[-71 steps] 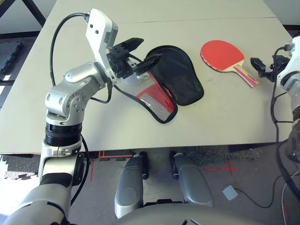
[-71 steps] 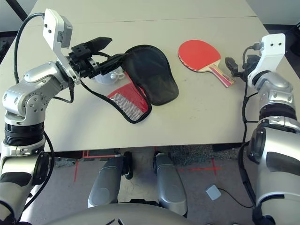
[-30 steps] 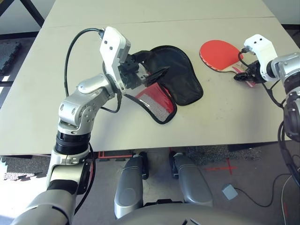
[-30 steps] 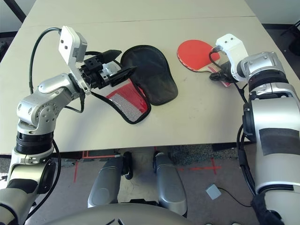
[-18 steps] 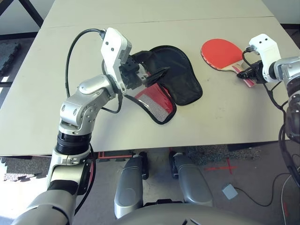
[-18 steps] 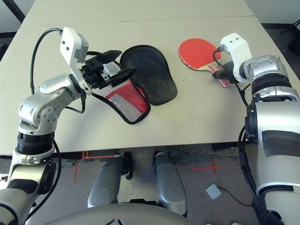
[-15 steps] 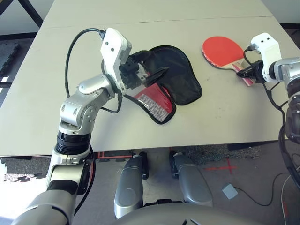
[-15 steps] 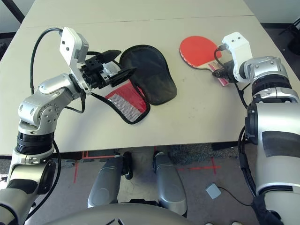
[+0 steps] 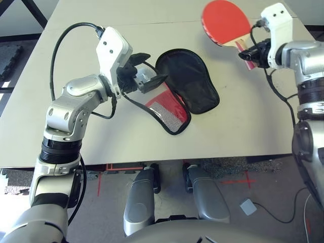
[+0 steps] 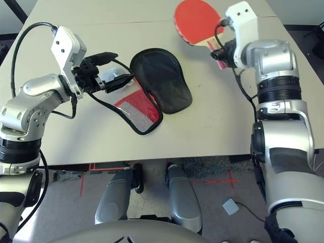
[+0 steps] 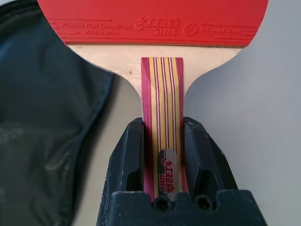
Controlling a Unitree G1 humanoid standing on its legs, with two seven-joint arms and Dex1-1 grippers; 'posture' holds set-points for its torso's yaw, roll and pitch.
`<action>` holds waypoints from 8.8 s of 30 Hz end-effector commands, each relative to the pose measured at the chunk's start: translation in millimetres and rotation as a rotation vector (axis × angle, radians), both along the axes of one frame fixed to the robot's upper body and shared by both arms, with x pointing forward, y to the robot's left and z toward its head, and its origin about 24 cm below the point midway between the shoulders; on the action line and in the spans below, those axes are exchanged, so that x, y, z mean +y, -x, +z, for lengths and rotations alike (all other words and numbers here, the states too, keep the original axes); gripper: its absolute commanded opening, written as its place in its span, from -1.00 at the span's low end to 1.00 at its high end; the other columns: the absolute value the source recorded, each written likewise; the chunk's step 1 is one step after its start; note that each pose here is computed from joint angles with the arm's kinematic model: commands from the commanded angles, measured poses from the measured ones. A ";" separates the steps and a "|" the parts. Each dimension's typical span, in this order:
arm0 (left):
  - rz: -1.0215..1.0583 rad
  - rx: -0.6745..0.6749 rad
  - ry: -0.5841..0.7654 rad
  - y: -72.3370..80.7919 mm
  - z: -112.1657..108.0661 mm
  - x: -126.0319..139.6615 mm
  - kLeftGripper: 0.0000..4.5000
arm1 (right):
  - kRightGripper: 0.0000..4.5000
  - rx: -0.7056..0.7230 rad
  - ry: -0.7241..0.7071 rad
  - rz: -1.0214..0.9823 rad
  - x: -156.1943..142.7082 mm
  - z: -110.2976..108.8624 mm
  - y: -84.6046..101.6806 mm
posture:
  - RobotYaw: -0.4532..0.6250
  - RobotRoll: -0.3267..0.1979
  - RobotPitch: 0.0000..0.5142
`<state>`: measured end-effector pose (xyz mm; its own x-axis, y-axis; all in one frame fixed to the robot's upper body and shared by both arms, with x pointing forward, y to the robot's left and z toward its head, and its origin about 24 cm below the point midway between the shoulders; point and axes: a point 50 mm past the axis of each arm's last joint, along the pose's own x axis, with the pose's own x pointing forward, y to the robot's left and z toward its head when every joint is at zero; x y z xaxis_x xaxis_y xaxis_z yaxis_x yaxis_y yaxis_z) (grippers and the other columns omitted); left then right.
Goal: Store the ping-pong paddle in its case and zip it.
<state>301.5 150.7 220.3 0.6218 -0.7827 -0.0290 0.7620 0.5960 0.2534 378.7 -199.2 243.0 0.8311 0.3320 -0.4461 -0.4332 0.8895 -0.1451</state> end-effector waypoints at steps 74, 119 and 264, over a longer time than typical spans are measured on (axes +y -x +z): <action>0.135 -0.045 -0.056 17.5 26.7 47.2 1.00 | 0.97 0.147 -0.155 0.381 -20.8 -29.4 37.8 | -0.03 0.25 -0.02; -0.160 -0.043 -0.094 -6.1 -15.5 -83.0 1.00 | 0.97 0.050 -0.178 0.320 -55.2 2.3 24.2 | -0.12 0.25 -0.03; 0.207 0.109 -0.272 -50.0 -50.1 32.2 1.00 | 0.98 0.016 0.160 0.921 21.1 -80.5 13.2 | -0.09 0.25 0.02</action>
<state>350.6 185.9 176.5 0.7680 -0.5838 -0.2636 0.6399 0.6810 0.3561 368.0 -171.9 170.9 0.2600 0.8056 -0.5324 -0.9588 0.1502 -0.2410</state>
